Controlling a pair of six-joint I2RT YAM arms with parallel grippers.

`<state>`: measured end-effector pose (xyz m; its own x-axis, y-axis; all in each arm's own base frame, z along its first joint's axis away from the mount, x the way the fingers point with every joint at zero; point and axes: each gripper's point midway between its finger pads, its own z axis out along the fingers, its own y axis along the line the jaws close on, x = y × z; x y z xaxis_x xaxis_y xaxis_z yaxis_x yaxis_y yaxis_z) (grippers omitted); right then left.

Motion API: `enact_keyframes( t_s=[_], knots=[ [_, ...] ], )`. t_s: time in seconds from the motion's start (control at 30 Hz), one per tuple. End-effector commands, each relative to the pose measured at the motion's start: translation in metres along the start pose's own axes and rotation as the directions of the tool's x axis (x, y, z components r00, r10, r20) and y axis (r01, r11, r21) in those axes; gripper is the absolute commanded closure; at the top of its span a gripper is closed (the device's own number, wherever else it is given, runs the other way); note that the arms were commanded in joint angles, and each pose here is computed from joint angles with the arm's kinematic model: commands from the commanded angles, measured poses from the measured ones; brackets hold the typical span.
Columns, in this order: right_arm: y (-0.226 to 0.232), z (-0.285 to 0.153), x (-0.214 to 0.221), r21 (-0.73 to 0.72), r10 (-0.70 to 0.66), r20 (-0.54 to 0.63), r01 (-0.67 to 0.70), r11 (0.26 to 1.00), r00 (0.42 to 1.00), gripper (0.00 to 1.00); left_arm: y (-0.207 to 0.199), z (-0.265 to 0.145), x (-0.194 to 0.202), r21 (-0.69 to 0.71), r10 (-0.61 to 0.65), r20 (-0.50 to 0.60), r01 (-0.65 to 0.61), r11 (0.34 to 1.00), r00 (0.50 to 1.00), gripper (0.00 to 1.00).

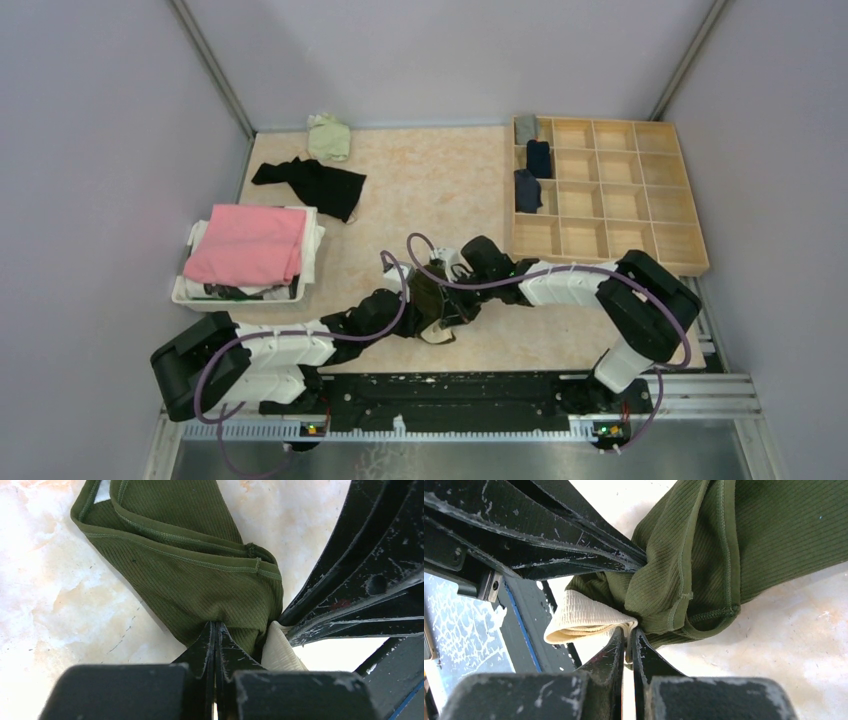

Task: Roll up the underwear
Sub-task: Roll the underwear to the center of the board.

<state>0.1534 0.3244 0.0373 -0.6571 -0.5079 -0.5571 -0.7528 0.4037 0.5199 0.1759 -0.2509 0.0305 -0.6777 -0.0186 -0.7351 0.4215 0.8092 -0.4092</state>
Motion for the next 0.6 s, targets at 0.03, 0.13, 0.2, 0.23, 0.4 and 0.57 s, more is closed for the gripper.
enact_keyframes(
  t_s=[0.03,0.13,0.2,0.23,0.4,0.57],
  knots=[
    [0.000,0.006,-0.015,-0.010,-0.034,0.011,0.034,0.999,0.999,1.00,-0.007,0.002,-0.003,0.043,0.005,0.018,-0.006,0.999,1.000,1.00],
    [0.000,0.008,-0.012,-0.014,-0.026,-0.004,0.026,1.000,1.000,1.00,-0.007,0.001,-0.002,0.047,0.006,0.016,-0.006,0.999,1.000,1.00],
    [0.000,0.010,-0.012,-0.015,-0.025,-0.009,0.025,1.000,1.000,1.00,-0.008,0.001,-0.001,0.050,0.005,0.014,-0.006,0.999,1.000,1.00],
    [0.000,0.010,-0.013,-0.015,-0.027,-0.009,0.027,1.000,1.000,1.00,-0.007,0.001,-0.001,0.050,0.005,0.011,-0.005,0.999,1.000,1.00],
    [0.001,0.016,-0.012,-0.021,-0.030,-0.026,0.029,0.999,0.999,1.00,-0.009,0.002,0.001,0.058,0.005,0.006,-0.005,0.998,1.000,1.00],
    [-0.007,0.023,-0.003,-0.002,-0.013,-0.063,0.013,1.000,0.998,1.00,-0.010,0.003,0.000,0.059,0.001,0.002,-0.002,0.998,1.000,1.00]
  ],
)
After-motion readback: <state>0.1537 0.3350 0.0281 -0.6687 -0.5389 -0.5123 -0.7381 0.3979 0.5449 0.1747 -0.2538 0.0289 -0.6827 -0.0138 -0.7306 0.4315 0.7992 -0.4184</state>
